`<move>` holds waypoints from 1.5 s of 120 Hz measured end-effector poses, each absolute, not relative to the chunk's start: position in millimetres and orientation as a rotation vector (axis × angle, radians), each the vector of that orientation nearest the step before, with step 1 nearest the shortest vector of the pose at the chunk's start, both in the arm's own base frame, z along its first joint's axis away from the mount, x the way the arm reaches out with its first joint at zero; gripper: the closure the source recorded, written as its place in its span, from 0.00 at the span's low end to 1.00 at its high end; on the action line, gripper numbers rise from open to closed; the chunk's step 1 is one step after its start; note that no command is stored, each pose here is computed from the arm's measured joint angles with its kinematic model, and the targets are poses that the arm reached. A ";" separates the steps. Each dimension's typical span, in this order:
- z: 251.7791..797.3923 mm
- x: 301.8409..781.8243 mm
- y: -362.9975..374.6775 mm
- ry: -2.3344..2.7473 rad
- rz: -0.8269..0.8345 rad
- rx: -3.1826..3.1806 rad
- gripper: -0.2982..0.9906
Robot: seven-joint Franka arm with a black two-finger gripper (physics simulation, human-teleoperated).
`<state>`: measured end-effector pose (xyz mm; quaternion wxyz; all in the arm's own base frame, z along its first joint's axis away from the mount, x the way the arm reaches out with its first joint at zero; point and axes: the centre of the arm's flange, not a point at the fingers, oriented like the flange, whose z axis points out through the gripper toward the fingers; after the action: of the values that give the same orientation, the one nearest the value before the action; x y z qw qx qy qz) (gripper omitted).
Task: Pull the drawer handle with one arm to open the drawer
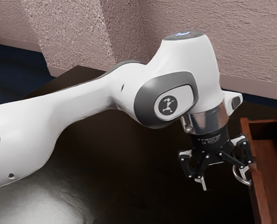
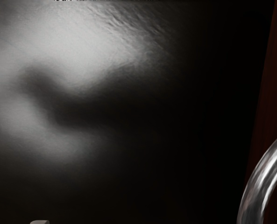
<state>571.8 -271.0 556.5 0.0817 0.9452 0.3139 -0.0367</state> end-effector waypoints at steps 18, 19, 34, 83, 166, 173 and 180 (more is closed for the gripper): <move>558.1 567.5 -263.5 0.951 -0.113 2.823 0.40; 558.2 567.3 -263.1 0.952 -0.113 2.823 0.40; 557.9 563.4 -255.7 0.966 -0.119 2.821 0.40; 560.9 551.7 -229.1 1.011 -0.122 2.801 0.40; 597.1 522.8 -223.9 0.976 -0.061 2.776 0.40; 608.9 517.3 -226.8 0.957 -0.039 2.767 0.40; 622.6 512.8 -230.3 0.936 -0.013 2.756 0.39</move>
<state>512.8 -230.3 622.6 0.1152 0.9406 0.3193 -0.0044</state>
